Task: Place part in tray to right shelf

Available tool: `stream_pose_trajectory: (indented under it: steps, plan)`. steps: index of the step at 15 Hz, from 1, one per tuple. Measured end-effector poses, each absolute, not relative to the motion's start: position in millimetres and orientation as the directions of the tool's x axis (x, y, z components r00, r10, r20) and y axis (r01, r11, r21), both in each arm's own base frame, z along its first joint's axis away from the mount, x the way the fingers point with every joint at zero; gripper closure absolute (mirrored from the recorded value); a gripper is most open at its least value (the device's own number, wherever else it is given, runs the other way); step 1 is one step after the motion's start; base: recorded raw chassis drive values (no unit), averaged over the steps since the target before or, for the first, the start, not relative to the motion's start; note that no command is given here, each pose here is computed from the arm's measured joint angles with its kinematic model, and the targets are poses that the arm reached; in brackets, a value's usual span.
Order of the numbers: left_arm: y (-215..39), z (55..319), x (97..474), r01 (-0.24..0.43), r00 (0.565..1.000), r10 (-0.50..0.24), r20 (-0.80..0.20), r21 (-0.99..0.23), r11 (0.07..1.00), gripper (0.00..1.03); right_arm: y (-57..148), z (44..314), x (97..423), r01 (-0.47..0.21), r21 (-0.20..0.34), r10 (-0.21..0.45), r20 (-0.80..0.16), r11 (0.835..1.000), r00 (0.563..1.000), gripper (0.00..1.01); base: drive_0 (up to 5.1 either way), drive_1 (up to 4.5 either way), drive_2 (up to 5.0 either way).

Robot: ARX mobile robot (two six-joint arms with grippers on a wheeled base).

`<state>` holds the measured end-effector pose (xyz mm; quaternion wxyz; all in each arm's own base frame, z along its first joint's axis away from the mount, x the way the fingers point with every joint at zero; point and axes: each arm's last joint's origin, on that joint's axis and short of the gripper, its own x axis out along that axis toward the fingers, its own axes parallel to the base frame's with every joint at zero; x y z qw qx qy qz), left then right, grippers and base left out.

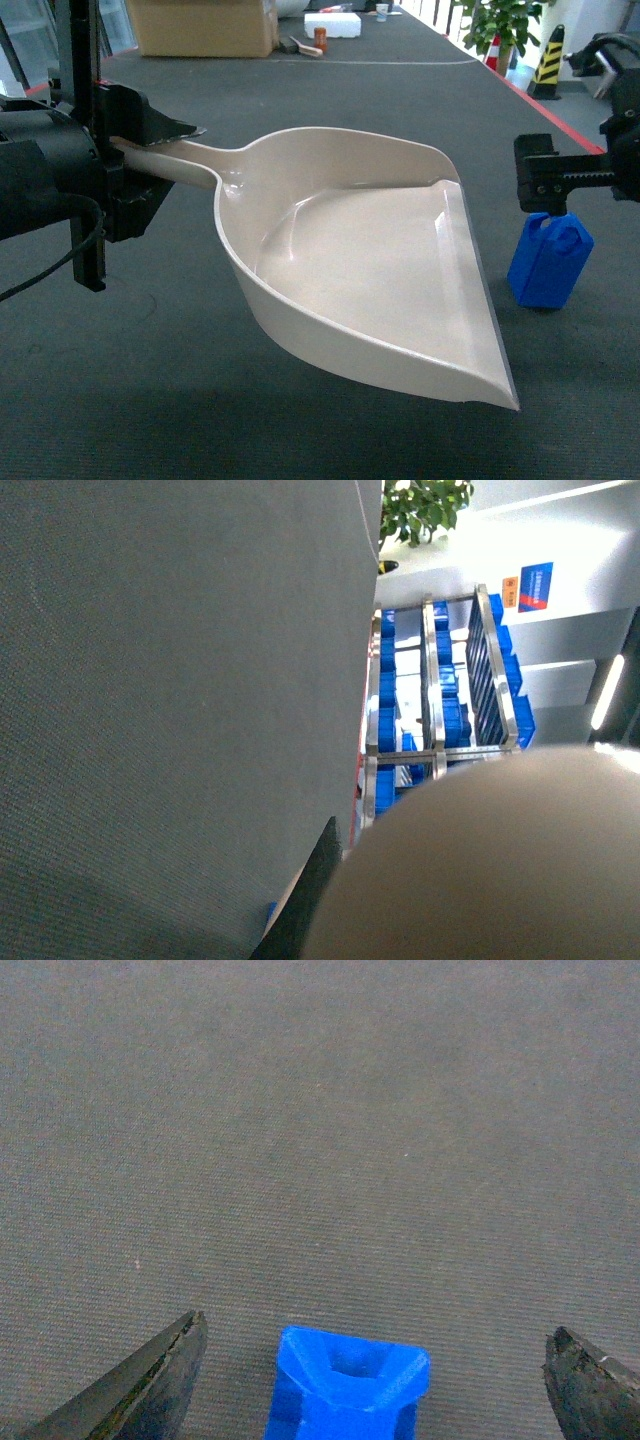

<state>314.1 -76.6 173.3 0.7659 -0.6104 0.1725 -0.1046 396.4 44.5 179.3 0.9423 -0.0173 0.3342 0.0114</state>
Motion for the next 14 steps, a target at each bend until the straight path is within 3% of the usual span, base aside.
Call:
stream_pose_trajectory:
  steps: [3,5,7,8,11,12,14]
  plan:
    - [-77,173,314,-0.05,0.919,-0.371,-0.137,-0.971,0.233,0.86,54,160,406,-0.021,-0.011,0.007,-0.685,1.0,0.728,0.03,0.0,0.0,0.0]
    - [-77,173,314,-0.05,0.919,-0.371,-0.137,-0.971,0.233,0.86,56,142,406,0.006,-0.032,-0.027,-0.72,0.999,0.693,0.24,0.0,0.0,0.0]
    - [-77,173,314,-0.051,0.919,-0.371,-0.137,-0.971,0.233,0.86,55,143,401,0.024,-0.034,-0.041,-0.719,0.999,0.694,0.44,0.0,0.0,0.0]
    - [-77,173,314,-0.05,0.919,-0.371,-0.137,-0.971,0.233,0.86,55,151,395,0.032,-0.039,-0.05,-0.706,0.999,0.706,0.53,0.0,0.0,0.0]
    - [-77,173,314,-0.05,0.919,-0.371,-0.137,-0.971,0.233,0.86,73,217,371,-0.043,0.011,0.041,-0.589,0.999,0.807,0.54,0.0,0.0,0.0]
    - [-77,173,314,-0.05,0.919,-0.371,-0.137,-0.971,0.233,0.86,92,247,363,-0.111,0.038,0.115,-0.526,0.993,0.843,0.54,0.0,0.0,0.0]
    - [-77,173,314,-0.05,0.919,-0.371,-0.137,-0.971,0.233,0.86,139,268,358,-0.244,0.063,0.244,-0.486,0.968,0.839,0.54,0.0,0.0,0.0]
